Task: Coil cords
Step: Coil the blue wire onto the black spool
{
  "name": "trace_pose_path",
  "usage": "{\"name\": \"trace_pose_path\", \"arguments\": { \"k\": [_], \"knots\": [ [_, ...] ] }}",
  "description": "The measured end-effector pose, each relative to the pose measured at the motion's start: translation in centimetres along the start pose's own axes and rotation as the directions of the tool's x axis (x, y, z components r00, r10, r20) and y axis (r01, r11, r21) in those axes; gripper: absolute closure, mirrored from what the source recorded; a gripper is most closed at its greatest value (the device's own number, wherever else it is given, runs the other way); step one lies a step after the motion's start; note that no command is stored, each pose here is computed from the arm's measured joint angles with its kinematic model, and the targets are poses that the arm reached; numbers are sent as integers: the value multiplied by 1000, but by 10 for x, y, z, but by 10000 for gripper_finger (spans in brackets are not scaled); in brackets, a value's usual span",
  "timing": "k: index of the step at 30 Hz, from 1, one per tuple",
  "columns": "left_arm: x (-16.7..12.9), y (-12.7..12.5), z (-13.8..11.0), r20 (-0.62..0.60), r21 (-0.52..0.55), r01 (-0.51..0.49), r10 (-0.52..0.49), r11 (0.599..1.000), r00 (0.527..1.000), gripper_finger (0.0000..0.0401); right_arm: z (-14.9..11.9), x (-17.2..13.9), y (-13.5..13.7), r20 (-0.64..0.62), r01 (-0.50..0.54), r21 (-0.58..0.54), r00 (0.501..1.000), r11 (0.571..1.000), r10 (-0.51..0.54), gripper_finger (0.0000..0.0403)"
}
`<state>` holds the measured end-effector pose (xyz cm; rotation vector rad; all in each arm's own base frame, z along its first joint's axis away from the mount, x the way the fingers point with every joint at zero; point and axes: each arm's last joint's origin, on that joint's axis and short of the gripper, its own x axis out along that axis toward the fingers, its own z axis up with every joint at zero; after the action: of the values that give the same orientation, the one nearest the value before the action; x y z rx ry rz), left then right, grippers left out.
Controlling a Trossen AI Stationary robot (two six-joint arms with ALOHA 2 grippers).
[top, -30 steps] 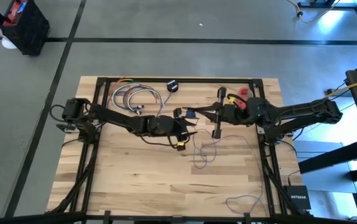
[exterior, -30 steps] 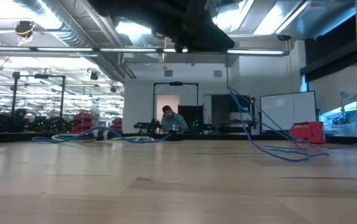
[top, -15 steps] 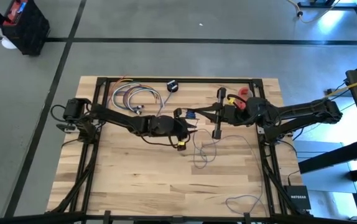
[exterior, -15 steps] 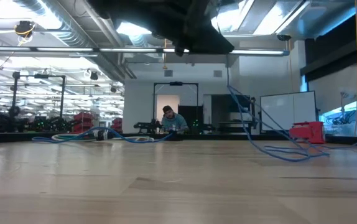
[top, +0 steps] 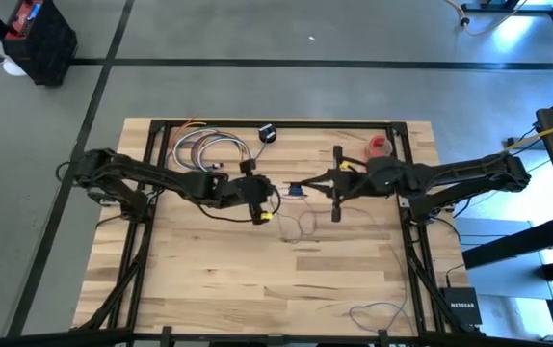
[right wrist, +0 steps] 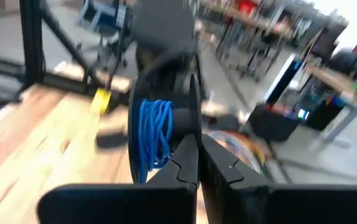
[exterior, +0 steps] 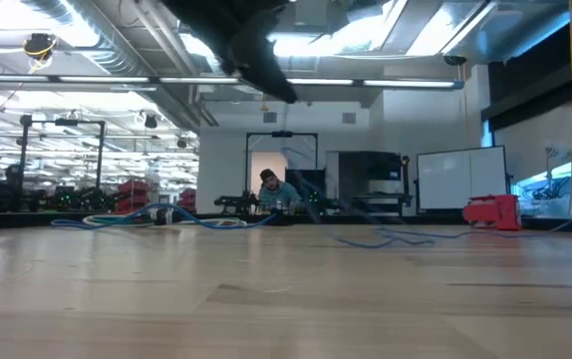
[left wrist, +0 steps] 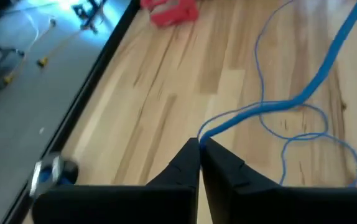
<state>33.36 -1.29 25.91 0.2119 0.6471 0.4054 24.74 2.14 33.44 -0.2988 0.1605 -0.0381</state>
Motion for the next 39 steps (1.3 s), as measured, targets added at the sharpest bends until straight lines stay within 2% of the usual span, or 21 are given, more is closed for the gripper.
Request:
{"name": "trace_pose_path", "arguments": {
  "k": [6, 12, 17, 19, 23, 28, 31, 36, 39],
  "knots": [
    [-15, 0, -6, -71, 4, 12, -12, 1000, 997, 395, -23, 10, 5, -216, 54, -14, 975, 998, -56, 398],
    [-26, -1, -10, -111, 2, 26, -25, 1000, 994, 399, -40, 23, 11, -328, 46, -44, 943, 998, -58, 398],
    [-27, 1, -13, -138, -16, 17, -19, 1000, 990, 397, -41, 27, 12, -322, 38, -40, 945, 998, -49, 398],
    [-26, 2, -13, -147, -28, 11, -15, 1000, 989, 399, -37, 27, 12, -283, 40, -28, 958, 999, -46, 398],
    [-26, 5, -17, -182, -45, -13, 4, 999, 983, 397, -29, 25, 11, -206, -3, 0, 979, 1000, 3, 398],
    [-26, 9, -23, -230, -43, -97, 84, 994, 969, 397, -21, 22, 11, -124, -86, 23, 988, 996, 89, 398],
    [-27, 10, -24, -234, -36, -118, 107, 992, 966, 396, -28, 21, 13, -199, -100, 16, 975, 995, 101, 398],
    [-27, 9, -22, -219, -44, -116, 104, 992, 970, 396, -44, 16, 11, -388, 24, -58, 921, 998, -45, 398],
    [-27, 5, -18, -176, -48, -91, 81, 995, 981, 396, -51, 18, 11, -449, 83, -108, 885, 991, -123, 398]
  ]
}}
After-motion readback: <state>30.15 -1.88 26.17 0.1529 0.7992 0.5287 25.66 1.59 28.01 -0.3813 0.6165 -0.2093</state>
